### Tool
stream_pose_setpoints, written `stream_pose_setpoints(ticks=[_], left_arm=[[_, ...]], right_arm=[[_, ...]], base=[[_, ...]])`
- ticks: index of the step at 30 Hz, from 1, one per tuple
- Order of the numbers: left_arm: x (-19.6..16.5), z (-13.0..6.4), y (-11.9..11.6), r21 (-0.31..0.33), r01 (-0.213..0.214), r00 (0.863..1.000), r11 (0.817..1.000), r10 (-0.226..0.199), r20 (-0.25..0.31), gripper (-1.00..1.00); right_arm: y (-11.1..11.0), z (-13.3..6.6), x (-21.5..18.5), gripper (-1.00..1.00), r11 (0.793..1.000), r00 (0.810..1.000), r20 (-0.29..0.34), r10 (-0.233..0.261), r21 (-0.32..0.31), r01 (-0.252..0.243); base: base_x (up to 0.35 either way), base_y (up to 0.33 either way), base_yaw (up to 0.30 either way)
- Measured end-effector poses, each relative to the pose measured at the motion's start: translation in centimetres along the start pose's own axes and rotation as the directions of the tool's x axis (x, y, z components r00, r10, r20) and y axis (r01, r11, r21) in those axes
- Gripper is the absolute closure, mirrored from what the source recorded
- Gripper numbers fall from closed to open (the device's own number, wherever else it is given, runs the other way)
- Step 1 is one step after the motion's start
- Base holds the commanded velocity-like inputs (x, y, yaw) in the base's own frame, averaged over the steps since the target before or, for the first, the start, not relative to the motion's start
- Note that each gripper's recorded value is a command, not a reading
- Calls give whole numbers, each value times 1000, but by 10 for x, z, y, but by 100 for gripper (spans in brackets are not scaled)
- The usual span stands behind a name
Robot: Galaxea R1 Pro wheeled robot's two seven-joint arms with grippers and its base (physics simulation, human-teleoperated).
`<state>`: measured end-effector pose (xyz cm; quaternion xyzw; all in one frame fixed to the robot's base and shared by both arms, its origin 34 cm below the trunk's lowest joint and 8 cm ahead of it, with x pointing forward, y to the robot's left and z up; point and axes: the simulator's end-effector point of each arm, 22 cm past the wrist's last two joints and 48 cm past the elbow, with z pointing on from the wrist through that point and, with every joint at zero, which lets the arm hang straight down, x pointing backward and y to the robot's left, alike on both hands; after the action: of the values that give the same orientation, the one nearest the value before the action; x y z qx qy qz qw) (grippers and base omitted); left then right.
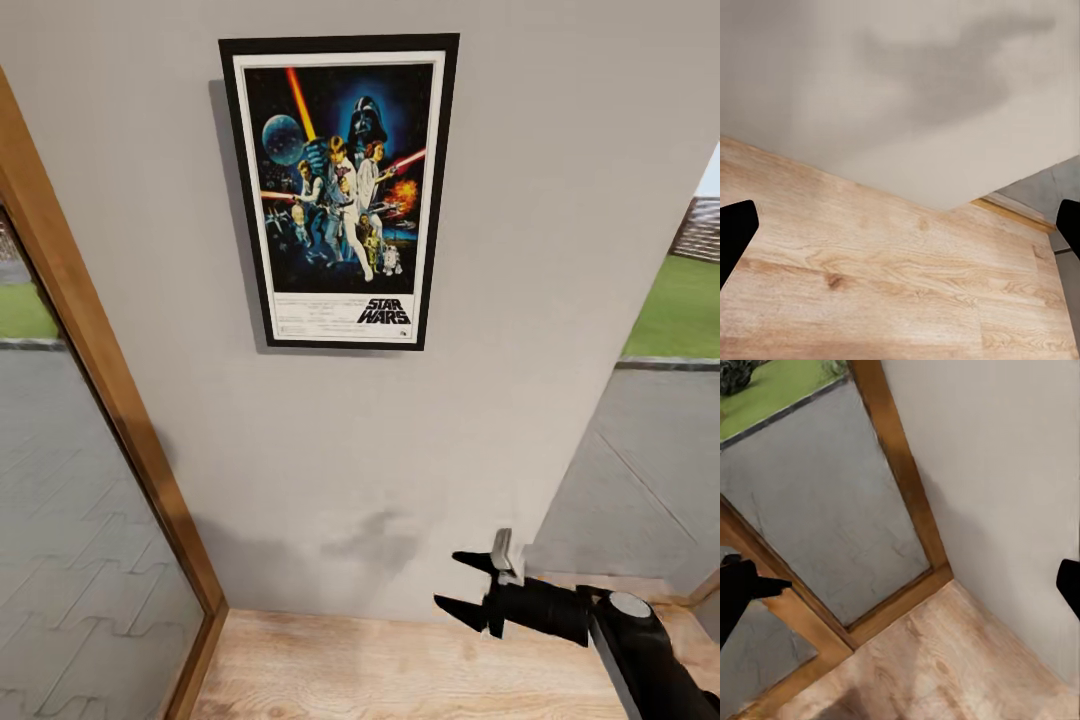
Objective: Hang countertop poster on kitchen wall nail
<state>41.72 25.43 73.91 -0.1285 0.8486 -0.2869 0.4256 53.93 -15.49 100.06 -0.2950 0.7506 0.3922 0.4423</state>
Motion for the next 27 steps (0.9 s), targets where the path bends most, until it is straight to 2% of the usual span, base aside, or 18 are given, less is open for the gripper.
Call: stream_pose_setpoints(ticks=[1,3,4,7,8,10,11,15,16,18,21,24,27], left_arm=[[0,0,2,-9,0,1000,1000,0,0,-100],[0,0,6,-29,-1,1000,1000,1,-1,-100],[1,0,12,-58,-1,1000,998,1,-1,-100],[1,0,15,-72,-2,1000,997,2,-2,-100],[1,0,18,-84,-3,1000,996,2,-3,-100],[1,-1,25,-117,-3,1000,993,3,-2,-100],[1,-3,35,-161,-4,1000,987,3,-3,-100],[1,-7,55,-251,-7,1000,968,7,-3,-100],[0,-9,63,-290,-9,1000,957,8,-3,-100],[0,-11,71,-323,-11,1000,946,10,-3,-100],[-1,-13,77,-350,-13,1000,937,13,-2,-100],[-3,-15,81,-369,-14,1000,929,16,1,-100],[-4,-15,81,-372,-15,1000,928,18,4,-100]], right_arm=[[0,-1,35,-100,998,998,-28,63,1,-63],[-4,-3,71,-100,992,991,-45,122,12,-122],[-10,-10,113,-100,985,984,-46,173,37,-171],[-7,-16,163,-100,962,960,-68,270,61,-266],[-5,-21,193,-100,941,939,-88,333,93,-325],[-6,-25,221,-100,919,918,-102,383,143,-368],[-9,-29,238,-100,904,906,-110,408,188,-384],[-13,-35,268,-100,872,884,-125,450,272,-406],[-15,-39,281,-100,856,873,-133,470,311,-413],[-18,-43,292,-100,840,863,-140,485,350,-415],[-24,-48,304,-100,819,855,-146,498,405,-408],[-27,-58,327,-100,777,831,-158,533,481,-407],[-27,-64,340,-100,752,816,-165,555,520,-406]], base=[[0,0,0],[0,0,0],[0,0,0],[0,0,0],[0,0,0],[0,0,0],[0,0,0],[0,0,0],[0,0,5],[0,0,19],[0,0,44],[0,0,62],[0,0,70]])
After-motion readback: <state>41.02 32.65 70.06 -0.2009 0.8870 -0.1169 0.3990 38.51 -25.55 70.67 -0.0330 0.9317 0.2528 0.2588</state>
